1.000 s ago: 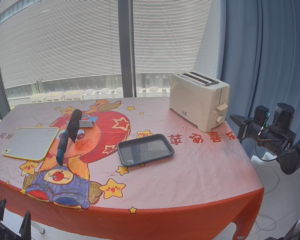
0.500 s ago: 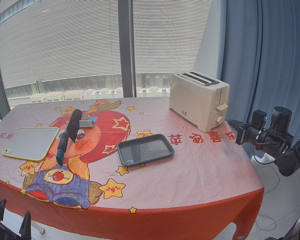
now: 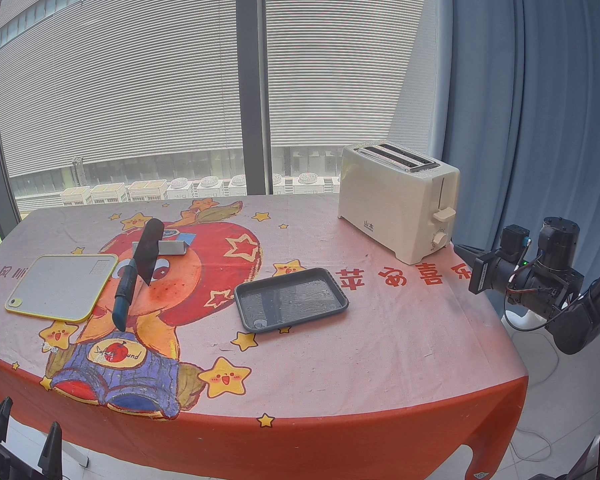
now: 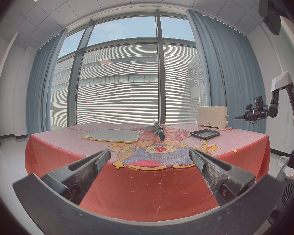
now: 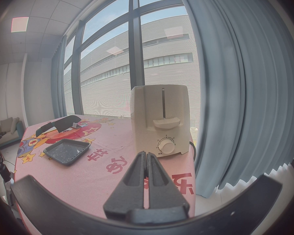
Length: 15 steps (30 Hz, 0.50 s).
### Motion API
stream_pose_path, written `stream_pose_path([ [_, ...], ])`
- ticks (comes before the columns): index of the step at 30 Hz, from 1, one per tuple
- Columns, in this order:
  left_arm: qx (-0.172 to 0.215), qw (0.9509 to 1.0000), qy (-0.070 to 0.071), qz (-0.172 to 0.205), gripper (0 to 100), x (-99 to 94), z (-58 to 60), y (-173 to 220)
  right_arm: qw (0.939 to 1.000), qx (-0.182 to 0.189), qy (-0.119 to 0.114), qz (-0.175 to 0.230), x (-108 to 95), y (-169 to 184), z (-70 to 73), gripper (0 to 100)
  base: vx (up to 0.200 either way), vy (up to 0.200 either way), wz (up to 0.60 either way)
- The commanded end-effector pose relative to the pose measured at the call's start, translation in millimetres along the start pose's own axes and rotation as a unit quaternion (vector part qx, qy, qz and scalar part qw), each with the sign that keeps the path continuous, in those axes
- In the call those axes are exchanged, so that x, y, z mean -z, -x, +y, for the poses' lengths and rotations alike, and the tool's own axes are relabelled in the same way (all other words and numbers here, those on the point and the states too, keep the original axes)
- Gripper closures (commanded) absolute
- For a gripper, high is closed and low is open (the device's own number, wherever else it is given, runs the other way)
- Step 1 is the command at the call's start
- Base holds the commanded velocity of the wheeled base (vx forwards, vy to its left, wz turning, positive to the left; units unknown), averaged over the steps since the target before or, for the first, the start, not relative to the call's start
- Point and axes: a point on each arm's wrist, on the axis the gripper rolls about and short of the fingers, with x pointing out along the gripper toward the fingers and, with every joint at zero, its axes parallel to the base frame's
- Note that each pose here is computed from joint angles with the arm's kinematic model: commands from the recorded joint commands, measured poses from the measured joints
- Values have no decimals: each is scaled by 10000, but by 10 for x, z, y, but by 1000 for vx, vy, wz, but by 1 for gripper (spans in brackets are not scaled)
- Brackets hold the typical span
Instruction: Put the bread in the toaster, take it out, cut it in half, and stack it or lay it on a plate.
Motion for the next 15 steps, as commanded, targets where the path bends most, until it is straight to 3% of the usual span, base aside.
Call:
stream_pose_path([
  [1, -2, 10000, -1, 30, 0, 51, 1, -4, 10000, -8, -11, 62, 37, -24, 0, 100, 0, 0, 0],
  [15, -2, 10000, -1, 22, 0, 52, 1, -3, 9999, 115, -26, 57, 42, -59, -14, 100, 0, 0, 0],
])
